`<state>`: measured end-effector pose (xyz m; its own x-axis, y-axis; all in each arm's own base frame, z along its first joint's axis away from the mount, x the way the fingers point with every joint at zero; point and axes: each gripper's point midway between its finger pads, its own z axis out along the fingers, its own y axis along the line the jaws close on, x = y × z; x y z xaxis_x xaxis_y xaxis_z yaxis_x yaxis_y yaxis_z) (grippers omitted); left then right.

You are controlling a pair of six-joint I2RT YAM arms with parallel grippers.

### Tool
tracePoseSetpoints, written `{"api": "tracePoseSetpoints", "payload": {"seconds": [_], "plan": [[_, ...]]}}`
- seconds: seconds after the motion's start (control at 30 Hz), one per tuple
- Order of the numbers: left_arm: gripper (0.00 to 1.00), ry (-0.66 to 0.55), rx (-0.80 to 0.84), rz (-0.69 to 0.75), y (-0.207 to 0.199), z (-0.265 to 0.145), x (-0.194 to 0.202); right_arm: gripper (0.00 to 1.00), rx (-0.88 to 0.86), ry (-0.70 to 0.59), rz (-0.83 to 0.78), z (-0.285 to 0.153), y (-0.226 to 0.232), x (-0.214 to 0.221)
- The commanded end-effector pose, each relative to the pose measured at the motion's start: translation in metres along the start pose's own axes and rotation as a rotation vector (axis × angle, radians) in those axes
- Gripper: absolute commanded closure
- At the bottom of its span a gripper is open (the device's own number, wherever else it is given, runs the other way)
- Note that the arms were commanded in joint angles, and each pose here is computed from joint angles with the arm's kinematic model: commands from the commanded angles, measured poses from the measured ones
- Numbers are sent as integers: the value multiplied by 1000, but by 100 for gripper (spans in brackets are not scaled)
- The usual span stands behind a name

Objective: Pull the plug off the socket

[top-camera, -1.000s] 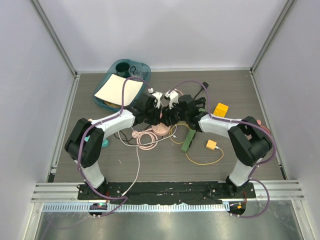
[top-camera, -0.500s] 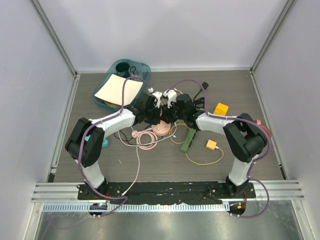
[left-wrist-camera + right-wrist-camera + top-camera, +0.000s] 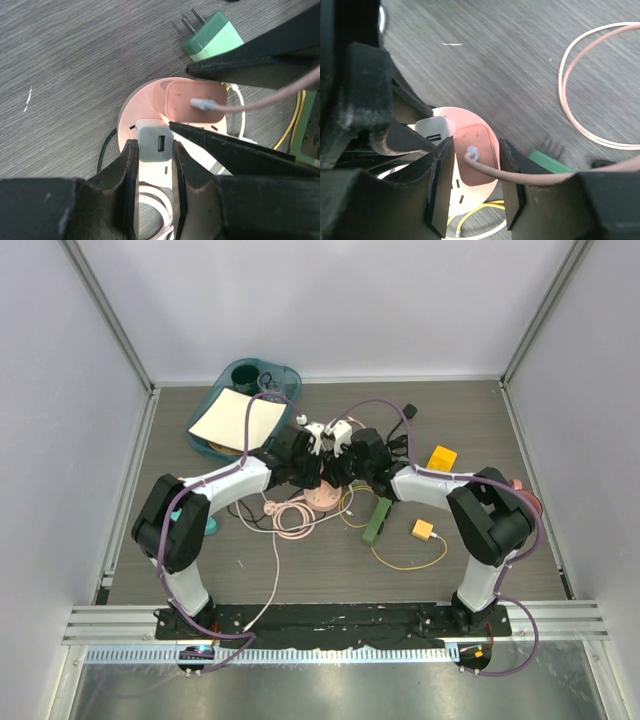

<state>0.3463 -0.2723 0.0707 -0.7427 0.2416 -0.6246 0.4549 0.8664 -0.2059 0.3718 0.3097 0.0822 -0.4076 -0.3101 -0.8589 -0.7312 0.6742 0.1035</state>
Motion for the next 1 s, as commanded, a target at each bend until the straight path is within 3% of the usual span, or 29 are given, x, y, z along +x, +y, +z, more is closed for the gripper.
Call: {"api": "tracePoseSetpoints", "payload": {"seconds": [0.0, 0.1, 0.23, 0.3, 0.37, 0.47, 0.5, 0.8, 0.97], "plan": [[94, 170, -41, 35, 13, 13, 49, 47, 65, 34, -100, -6, -2, -2], [94, 170, -46, 37, 14, 13, 50, 45, 41, 32, -112, -7, 4, -2], [93, 168, -47, 37, 14, 13, 49, 56, 45, 20, -109, -1, 3, -3], [94, 175, -47, 37, 14, 14, 51, 67, 54, -2, -100, -1, 2, -5], [94, 176, -48, 34, 14, 14, 52, 72, 28, -45, -91, 0, 7, -12], [94, 189, -46, 26, 14, 18, 56, 95, 1, -68, -97, 1, 12, -18], [94, 191, -44, 24, 14, 19, 57, 99, -26, -78, -99, 1, 17, -20], [94, 257, -65, 5, 21, 35, 79, 99, -20, -365, -56, -35, 25, -98], [95, 268, -77, -13, 23, 40, 86, 99, -17, -425, 70, -44, 5, -119]]}}
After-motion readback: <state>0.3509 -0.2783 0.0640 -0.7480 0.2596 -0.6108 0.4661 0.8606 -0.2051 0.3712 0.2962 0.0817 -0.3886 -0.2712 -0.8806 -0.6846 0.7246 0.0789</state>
